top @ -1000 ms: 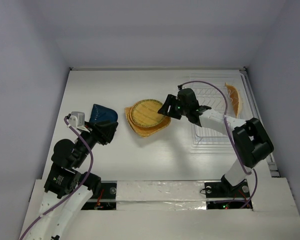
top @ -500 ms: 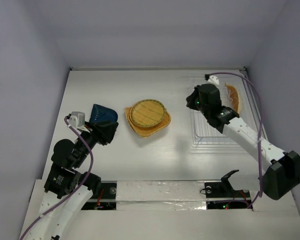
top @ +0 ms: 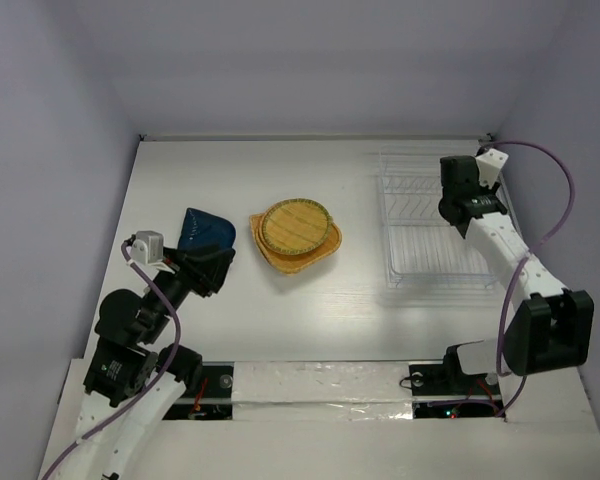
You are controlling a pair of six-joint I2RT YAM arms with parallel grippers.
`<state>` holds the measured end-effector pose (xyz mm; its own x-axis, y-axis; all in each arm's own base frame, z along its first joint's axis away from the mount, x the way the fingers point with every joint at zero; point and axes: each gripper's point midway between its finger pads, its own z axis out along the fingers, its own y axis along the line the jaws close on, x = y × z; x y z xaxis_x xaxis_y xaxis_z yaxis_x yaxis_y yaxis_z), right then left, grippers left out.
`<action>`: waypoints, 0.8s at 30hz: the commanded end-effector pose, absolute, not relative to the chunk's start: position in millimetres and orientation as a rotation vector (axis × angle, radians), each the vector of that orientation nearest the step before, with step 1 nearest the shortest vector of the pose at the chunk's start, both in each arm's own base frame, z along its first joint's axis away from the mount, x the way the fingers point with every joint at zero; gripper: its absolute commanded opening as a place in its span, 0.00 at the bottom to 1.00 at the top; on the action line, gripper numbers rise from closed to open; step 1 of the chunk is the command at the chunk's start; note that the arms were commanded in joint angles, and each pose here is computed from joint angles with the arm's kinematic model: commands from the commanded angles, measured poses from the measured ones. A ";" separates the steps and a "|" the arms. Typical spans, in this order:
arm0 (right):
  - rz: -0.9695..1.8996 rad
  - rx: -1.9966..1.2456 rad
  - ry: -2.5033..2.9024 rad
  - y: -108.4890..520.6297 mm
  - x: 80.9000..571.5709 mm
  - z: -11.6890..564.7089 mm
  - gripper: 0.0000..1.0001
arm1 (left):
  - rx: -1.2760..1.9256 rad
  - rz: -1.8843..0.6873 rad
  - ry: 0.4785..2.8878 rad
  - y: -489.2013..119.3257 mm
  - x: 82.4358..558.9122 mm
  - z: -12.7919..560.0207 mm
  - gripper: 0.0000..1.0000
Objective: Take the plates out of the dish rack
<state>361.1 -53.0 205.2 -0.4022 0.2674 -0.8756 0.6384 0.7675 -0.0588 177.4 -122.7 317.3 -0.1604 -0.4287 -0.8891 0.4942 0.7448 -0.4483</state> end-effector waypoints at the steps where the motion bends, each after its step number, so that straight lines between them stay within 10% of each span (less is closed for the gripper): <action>1: -0.683 0.721 1.996 -77.7 357.5 210.6 0.52 | 0.080 -0.845 1.469 -126.0 170.8 330.4 0.44; 24: -1.133 0.606 2.229 -114.5 376.9 149.1 0.42 | 0.108 -0.886 1.417 -126.5 154.1 341.0 0.44</action>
<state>378.8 -103.2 130.0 -0.7356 0.1749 -0.6545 0.6053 0.6035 -0.5191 158.0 -126.4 329.1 -0.1340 -0.4458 -0.8851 0.5603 0.7026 -0.4387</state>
